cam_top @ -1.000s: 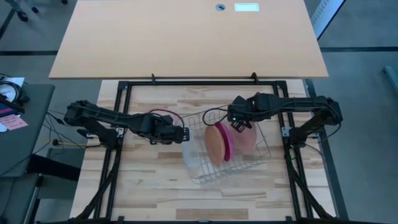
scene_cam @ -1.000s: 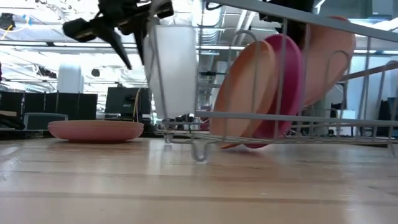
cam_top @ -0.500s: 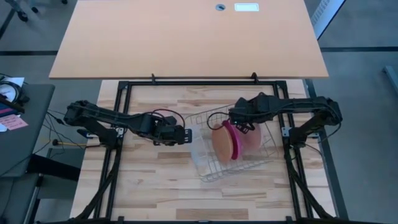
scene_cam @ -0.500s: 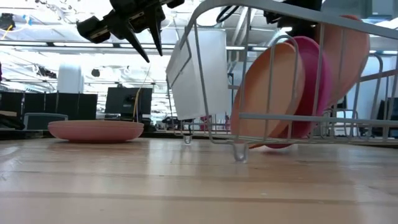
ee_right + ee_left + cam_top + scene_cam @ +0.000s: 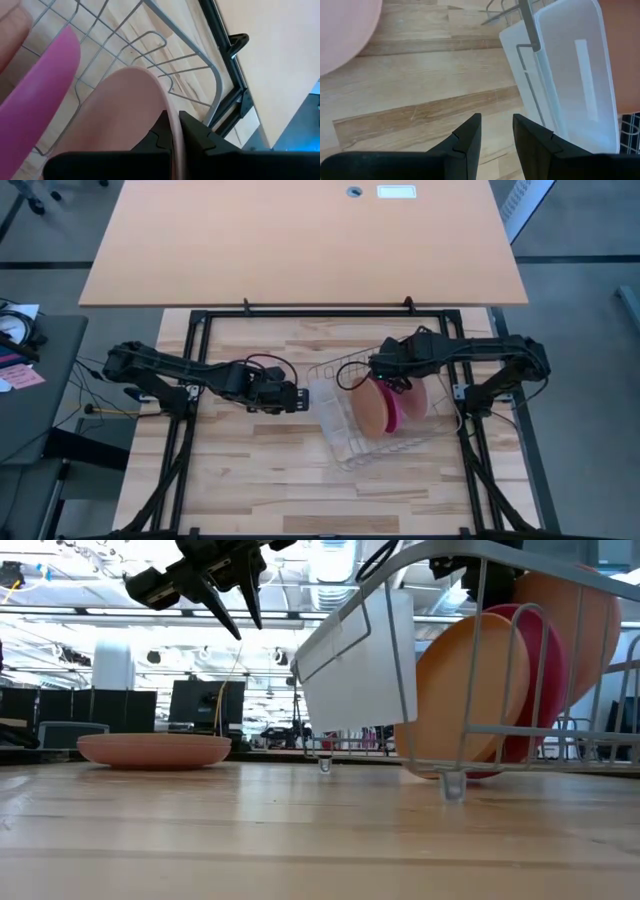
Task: Sort dishes
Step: Put the top light orange plate in the dish rack
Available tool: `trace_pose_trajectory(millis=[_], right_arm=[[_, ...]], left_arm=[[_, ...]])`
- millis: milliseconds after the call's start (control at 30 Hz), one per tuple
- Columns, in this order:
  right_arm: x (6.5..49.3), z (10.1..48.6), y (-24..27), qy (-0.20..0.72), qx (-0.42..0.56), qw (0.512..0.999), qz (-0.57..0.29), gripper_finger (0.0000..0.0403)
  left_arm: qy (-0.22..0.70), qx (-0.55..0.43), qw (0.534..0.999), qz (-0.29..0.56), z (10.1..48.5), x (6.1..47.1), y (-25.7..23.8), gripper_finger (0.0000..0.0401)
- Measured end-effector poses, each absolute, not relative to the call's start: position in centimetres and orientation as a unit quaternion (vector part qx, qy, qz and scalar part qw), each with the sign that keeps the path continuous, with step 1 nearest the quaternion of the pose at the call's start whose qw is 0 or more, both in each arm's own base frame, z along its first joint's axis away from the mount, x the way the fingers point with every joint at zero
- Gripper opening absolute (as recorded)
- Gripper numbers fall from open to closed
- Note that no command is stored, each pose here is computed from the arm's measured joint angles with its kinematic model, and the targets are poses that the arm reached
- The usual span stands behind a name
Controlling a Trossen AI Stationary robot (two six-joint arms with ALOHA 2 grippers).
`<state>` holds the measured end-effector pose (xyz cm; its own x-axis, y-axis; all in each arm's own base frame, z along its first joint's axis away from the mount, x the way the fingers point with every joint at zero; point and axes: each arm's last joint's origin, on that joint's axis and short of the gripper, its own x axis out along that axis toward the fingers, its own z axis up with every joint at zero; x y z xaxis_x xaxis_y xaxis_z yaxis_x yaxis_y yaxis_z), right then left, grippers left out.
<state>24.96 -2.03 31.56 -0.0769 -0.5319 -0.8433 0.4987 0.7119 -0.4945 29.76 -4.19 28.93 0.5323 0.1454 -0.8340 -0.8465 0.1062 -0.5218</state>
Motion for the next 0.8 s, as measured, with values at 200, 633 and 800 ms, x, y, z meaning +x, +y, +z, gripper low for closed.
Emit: trace_pose_trajectory(millis=[200, 633, 800], right_arm=[[24.9, 31.5, -2.0, 0.610, 0.019, 0.678, -0.409, 0.0019], [24.8, 30.7, -1.5, 0.598, 0.068, 0.670, -0.435, 0.0020], [24.7, 30.3, -0.7, 0.592, 0.076, 0.668, -0.444, 0.0020]], left_arm=[[0.315, -0.555, 0.678, 0.364, 29.0, 29.8, -4.2, 0.0107], [0.316, -0.535, 0.707, 0.336, 29.2, 30.2, -4.3, 0.0107], [0.318, -0.534, 0.708, 0.335, 29.2, 30.2, -4.3, 0.0107]])
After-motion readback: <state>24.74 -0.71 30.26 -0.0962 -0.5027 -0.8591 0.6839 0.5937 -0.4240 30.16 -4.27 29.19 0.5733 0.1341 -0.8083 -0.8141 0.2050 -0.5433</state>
